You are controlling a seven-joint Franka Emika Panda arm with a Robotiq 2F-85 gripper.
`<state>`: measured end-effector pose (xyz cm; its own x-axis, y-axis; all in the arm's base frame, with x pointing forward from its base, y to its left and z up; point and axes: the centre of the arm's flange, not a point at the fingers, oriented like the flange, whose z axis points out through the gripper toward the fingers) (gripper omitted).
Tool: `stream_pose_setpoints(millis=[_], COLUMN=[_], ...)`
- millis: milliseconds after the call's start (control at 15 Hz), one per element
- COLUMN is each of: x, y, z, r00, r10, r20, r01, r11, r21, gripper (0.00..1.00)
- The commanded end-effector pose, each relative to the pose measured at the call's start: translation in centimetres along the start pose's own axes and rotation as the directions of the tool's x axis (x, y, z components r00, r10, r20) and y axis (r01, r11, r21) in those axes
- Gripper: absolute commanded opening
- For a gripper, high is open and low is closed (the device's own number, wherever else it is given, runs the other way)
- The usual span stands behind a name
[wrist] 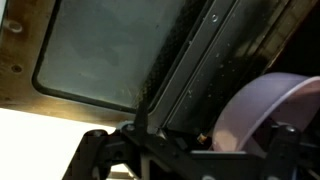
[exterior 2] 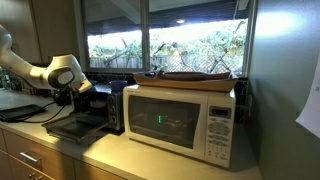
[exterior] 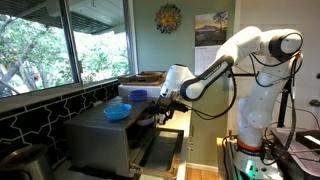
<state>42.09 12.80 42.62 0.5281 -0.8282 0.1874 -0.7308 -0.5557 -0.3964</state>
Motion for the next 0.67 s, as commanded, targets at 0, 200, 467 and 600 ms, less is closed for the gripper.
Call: stream_pose_setpoints(millis=[0,200,467,600], x=[0.0,0.4,0.3,0.1], y=[0.0,0.0,0.0,0.1], z=[0.0,-0.7,-1.1,-1.2], r00=[1.0,0.995,0.985,0.98], r10=[0.0,-0.05,-0.09,-0.103], r20=[0.0,-0.083,-0.146,-0.17], r01=[0.0,0.052,0.104,0.126], r11=[1.0,0.998,0.99,0.983], r21=[0.0,0.022,0.091,0.13], gripper=[1.0,1.0,1.0,1.0])
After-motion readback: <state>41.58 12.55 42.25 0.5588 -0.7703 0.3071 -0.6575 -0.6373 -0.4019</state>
